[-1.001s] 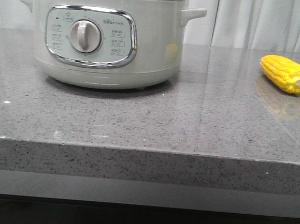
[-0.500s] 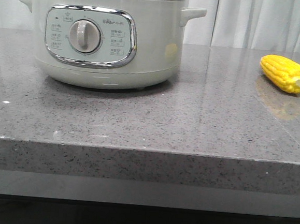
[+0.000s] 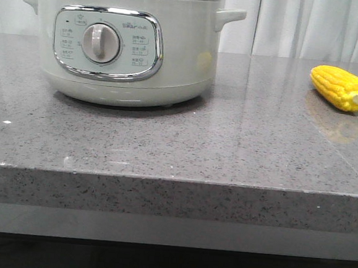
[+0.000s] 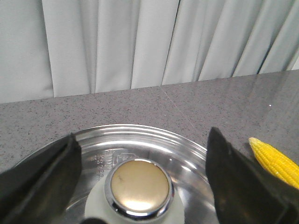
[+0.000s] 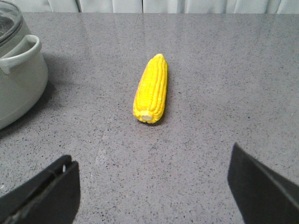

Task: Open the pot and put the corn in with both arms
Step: 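Grasp the glass lid knob with the left gripper and lift it, then lower the right gripper onto the yellow corn cob and grasp it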

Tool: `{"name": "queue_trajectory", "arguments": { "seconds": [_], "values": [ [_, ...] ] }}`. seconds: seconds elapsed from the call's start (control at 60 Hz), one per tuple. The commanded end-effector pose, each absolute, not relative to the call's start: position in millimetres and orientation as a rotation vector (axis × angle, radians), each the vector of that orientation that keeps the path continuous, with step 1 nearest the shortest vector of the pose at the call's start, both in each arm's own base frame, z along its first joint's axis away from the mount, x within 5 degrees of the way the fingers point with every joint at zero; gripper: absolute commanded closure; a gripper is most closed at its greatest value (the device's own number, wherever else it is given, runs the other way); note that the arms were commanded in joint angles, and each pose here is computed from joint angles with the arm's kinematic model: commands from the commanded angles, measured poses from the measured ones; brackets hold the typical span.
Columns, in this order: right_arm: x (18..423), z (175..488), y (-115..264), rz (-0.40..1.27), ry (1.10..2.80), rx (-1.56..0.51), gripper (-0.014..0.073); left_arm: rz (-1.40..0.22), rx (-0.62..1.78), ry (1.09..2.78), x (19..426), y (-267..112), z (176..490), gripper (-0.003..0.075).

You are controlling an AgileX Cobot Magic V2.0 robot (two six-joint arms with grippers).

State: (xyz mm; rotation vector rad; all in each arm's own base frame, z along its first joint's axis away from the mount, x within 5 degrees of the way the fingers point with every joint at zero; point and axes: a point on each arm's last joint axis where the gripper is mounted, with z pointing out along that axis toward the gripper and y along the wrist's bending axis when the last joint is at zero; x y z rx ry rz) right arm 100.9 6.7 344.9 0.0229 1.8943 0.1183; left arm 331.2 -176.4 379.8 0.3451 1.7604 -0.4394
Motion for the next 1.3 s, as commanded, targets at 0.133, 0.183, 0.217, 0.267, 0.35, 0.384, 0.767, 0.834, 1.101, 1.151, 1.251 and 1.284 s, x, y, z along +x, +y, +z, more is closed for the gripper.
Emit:
{"name": "queue_trajectory", "arguments": {
  "seconds": [0.133, 0.183, 0.217, 0.267, 0.35, 0.384, 0.767, 0.834, 1.101, 1.151, 1.251, 1.284],
  "values": [
    [103.6, 360.8, 5.8, 0.102, 1.804, 0.015, -0.0057, -0.468, 0.303, 1.646, 342.0, -183.5, 394.0, 0.0174],
    [103.6, 360.8, 5.8, 0.102, 1.804, 0.015, -0.0057, -0.466, 0.303, 1.65, 345.5, -185.2, 389.3, 0.0174],
    [103.6, 360.8, 5.8, 0.102, 1.804, 0.015, -0.0057, -0.465, 0.303, 1.653, 347.0, -186.0, 387.1, 0.0174],
    [103.6, 360.8, 5.8, 0.102, 1.804, 0.015, -0.0057, -0.464, 0.303, 1.656, 348.8, -186.9, 384.6, 0.0174],
    [103.6, 360.8, 5.8, 0.102, 1.804, 0.015, -0.0057, -0.462, 0.303, 1.66, 350.7, -187.8, 381.8, 0.0178],
    [103.6, 360.8, 5.8, 0.102, 1.804, 0.015, -0.0057, -0.462, 0.303, 1.657, 350.7, -187.8, 382.0, 0.0194],
    [103.6, 360.8, 5.8, 0.102, 1.804, 0.015, -0.0057, -0.464, 0.299, 1.65, 351.2, -187.9, 382.2, 0.05],
    [103.6, 360.8, 5.8, 0.102, 1.804, 0.015, -0.0057, -0.466, 0.297, 1.642, 350.8, -187.7, 385.2, 0.0499],
    [103.6, 360.8, 5.8, 0.102, 1.804, 0.015, -0.0057, -0.502, 0.3, 1.559, 336.1, -186.5, 436.8, 0.0499],
    [103.6, 360.8, 5.8, 0.102, 1.804, 0.015, -0.0057, -0.507, 0.3, 1.544, 330.5, -183.7, 448.2, 0.0499],
    [103.6, 360.8, 5.8, 0.102, 1.804, 0.015, -0.0057, -0.516, 0.302, 1.518, 314.5, -175.6, 469.2, 0.0499],
    [103.6, 360.8, 5.8, 0.102, 1.804, 0.015, -0.0057, -0.516, 0.3, 1.504, 307.4, -170.8, 476.9, 0.0499]
  ]
}}
